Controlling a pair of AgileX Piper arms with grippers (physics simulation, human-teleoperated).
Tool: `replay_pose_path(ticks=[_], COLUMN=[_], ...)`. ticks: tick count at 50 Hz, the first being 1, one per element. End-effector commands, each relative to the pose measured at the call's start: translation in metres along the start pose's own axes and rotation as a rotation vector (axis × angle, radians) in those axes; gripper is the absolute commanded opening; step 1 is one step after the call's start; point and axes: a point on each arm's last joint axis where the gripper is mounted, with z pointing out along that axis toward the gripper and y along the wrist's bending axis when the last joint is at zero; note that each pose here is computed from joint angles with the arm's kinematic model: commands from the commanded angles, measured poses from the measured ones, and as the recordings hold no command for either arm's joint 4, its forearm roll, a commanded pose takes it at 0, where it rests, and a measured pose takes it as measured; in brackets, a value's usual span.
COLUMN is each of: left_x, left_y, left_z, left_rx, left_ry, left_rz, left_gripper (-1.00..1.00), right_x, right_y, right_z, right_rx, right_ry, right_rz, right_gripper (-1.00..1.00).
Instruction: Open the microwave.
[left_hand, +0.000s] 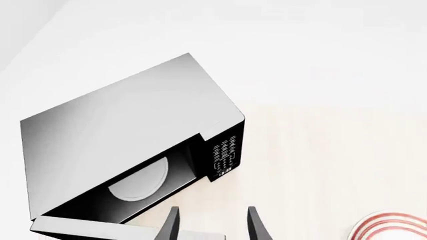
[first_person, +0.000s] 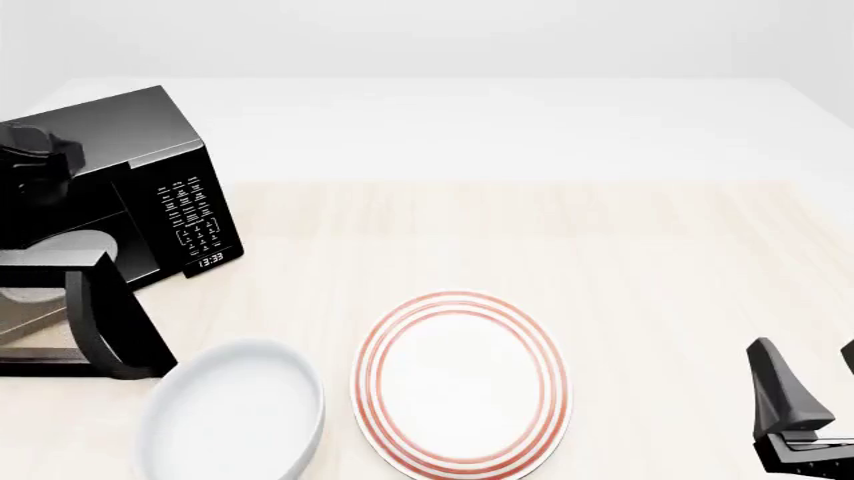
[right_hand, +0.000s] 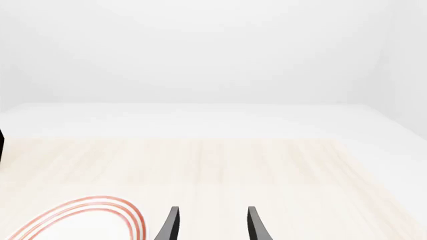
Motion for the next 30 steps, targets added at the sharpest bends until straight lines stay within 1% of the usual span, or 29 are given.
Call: replay_pose_path(ticks=[1,13,21,26,30], left_x=[-0.001,-0.003,-0.006,-0.005,-0.004], left_y=[-0.002,-0.002,0.000,0.005,0.006], left_z=[0.012,0.030,0.038,0.043,0.046], left_rx=[0.013,0.015,0.010,-0.006,-0.008], left_ry=[0.075,0.148,0.175,0.199,0.206], left_rz=[0.009,0.008,0.003,0.005,0.002], left_gripper=[1.00,1.00,1.00,1.00,1.00], right_x=[0.000,0.000,0.000,0.000,0.000], right_y=[0.000,0.000,0.000,0.000,0.000], right_z=[0.000,0.000,0.000,0.000,0.000], right_rx=[0.000,0.000,0.000,0.000,0.000], right_ry=[0.000,0.000,0.000,0.000,0.000], right_rz=[0.000,0.000,0.000,0.000,0.000], right_gripper=[1.00,1.00,1.00,1.00,1.00])
